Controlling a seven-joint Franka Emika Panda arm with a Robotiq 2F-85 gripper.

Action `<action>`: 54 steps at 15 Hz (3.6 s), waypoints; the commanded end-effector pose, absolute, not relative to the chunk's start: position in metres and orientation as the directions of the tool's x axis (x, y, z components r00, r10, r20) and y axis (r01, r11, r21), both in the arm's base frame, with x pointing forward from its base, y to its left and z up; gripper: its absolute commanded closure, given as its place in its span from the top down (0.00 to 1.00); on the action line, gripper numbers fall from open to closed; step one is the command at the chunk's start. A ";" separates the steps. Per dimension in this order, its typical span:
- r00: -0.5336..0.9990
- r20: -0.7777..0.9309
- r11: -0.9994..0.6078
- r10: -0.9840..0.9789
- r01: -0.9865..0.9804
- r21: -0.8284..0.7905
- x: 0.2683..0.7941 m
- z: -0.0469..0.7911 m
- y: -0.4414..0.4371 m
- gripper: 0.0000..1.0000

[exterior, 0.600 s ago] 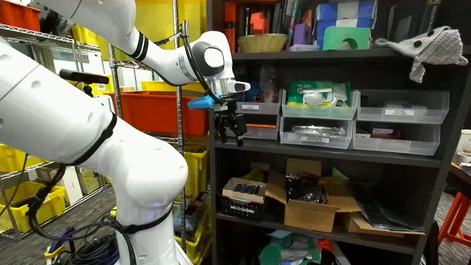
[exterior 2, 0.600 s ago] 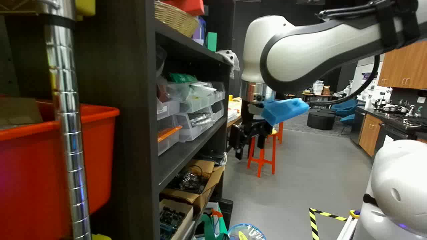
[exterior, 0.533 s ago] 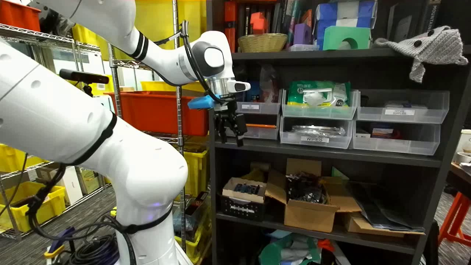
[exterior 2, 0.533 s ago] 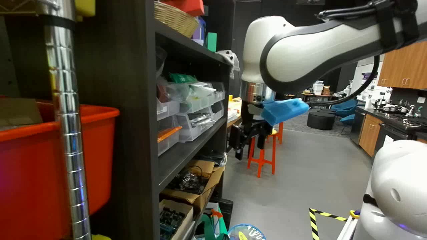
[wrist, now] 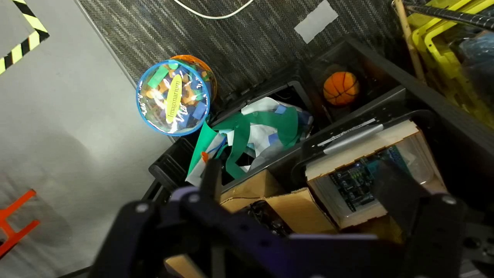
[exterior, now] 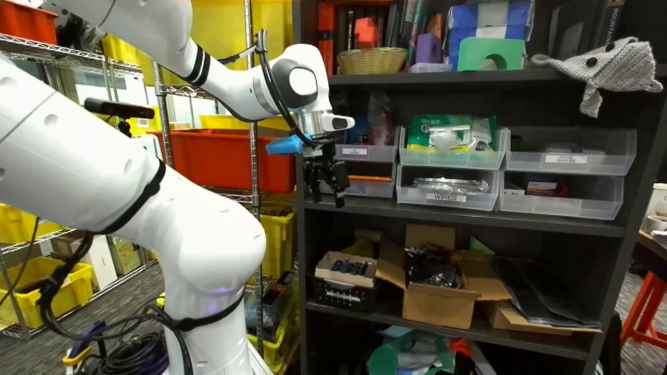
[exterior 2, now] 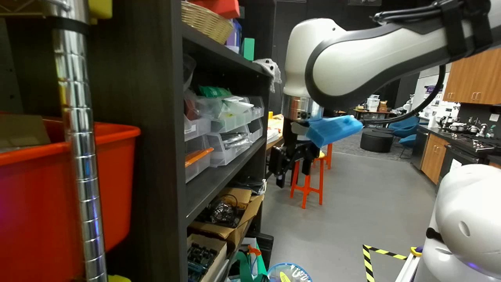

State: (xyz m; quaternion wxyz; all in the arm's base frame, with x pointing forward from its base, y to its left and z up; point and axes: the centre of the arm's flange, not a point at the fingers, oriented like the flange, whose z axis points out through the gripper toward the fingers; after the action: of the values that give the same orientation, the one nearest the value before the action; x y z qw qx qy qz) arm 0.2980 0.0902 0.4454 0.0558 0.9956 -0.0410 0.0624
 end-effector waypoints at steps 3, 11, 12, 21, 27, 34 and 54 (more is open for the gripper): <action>0.989 0.129 -0.990 -0.075 -0.089 0.106 0.298 0.445 0.090 1.00; 0.976 0.216 -0.989 -0.038 -0.068 0.131 0.297 0.442 0.085 1.00; 0.964 0.264 -0.989 -0.033 -0.069 0.130 0.300 0.441 0.081 1.00; 0.800 0.600 -0.996 -0.005 -0.054 0.065 0.340 0.467 0.028 1.00; 0.733 0.650 -0.978 0.203 0.119 0.171 0.350 0.472 -0.022 1.00; 0.678 0.697 -0.972 0.233 0.130 0.198 0.377 0.493 -0.037 1.00; 0.442 0.740 -0.854 0.507 0.371 0.364 0.374 0.521 -0.043 1.00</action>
State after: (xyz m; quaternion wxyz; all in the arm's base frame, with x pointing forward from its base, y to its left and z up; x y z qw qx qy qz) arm 0.3738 -0.0427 0.5208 0.0739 0.8458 0.2597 0.4602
